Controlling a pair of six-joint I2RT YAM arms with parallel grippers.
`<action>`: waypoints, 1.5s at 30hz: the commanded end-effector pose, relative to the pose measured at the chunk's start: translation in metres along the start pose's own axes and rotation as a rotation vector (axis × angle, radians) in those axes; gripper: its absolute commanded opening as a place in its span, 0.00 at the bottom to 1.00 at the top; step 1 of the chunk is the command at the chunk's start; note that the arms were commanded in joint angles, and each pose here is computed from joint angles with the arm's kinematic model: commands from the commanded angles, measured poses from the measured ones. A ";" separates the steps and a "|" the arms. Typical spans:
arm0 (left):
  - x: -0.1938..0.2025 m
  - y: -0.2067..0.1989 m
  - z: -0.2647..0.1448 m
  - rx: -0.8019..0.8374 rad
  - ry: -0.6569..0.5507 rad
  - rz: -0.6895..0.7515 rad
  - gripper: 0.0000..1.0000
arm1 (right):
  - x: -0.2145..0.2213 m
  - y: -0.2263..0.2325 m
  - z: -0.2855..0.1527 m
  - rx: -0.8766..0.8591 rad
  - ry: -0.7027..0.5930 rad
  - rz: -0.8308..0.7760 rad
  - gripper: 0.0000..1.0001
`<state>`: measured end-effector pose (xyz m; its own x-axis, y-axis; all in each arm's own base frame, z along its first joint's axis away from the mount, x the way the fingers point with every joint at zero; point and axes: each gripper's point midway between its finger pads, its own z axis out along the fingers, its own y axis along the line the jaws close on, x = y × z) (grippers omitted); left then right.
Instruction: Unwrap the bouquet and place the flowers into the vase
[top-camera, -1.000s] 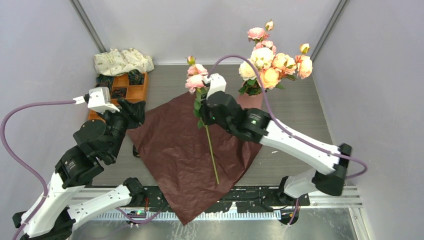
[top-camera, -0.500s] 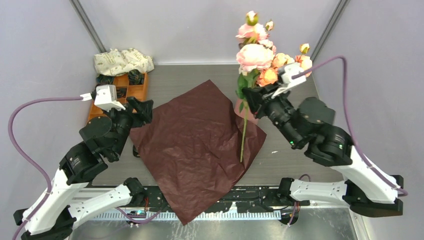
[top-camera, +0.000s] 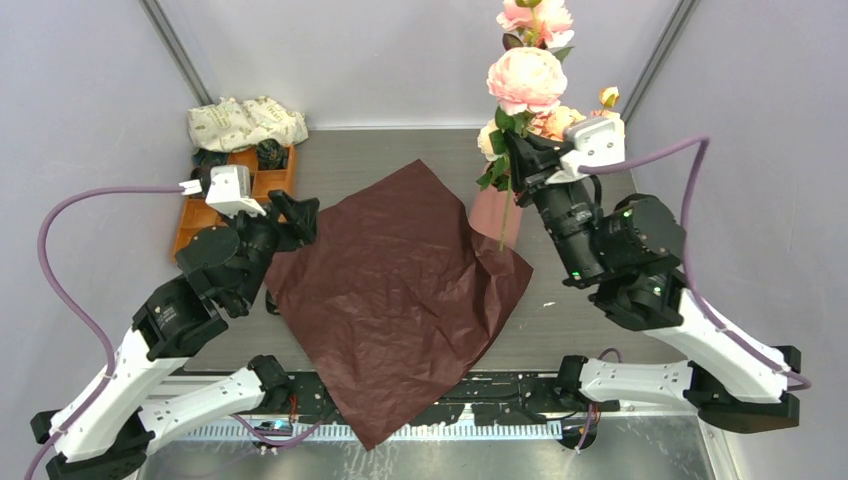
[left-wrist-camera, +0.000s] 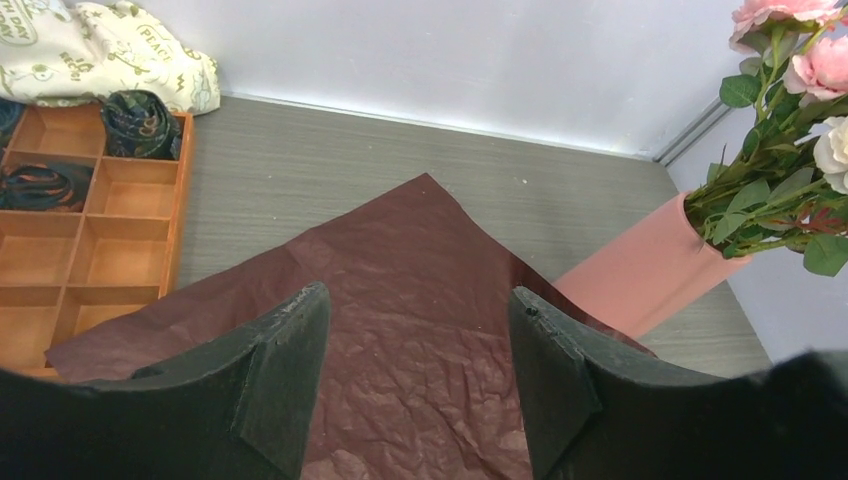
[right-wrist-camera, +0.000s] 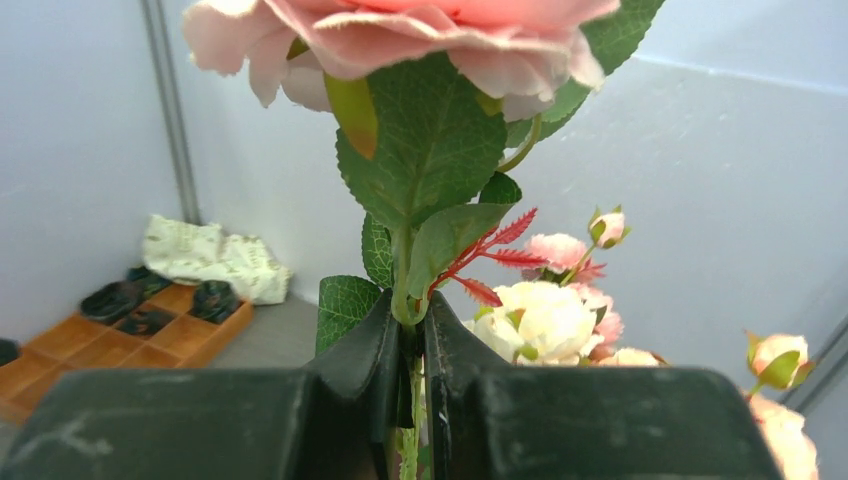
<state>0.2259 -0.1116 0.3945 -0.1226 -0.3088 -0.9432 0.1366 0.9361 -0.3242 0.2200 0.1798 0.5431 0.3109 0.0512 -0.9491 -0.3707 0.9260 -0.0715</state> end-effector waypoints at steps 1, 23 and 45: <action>-0.008 -0.011 0.005 0.033 -0.040 -0.019 0.66 | -0.024 -0.010 0.016 0.110 -0.136 -0.102 0.01; -0.008 -0.015 0.015 0.046 -0.090 0.047 0.64 | -0.028 0.001 0.080 0.251 -0.299 -0.340 0.01; 0.000 -0.018 0.022 0.047 -0.082 0.059 0.64 | -0.033 -0.015 0.065 0.249 -0.314 -0.283 0.01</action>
<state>0.2434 -0.1304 0.3852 -0.0762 -0.2221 -0.9721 0.1774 0.9563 -0.2324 0.2861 0.2144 0.5771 0.5975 -0.2223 -0.7705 -0.0312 0.9536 -0.2994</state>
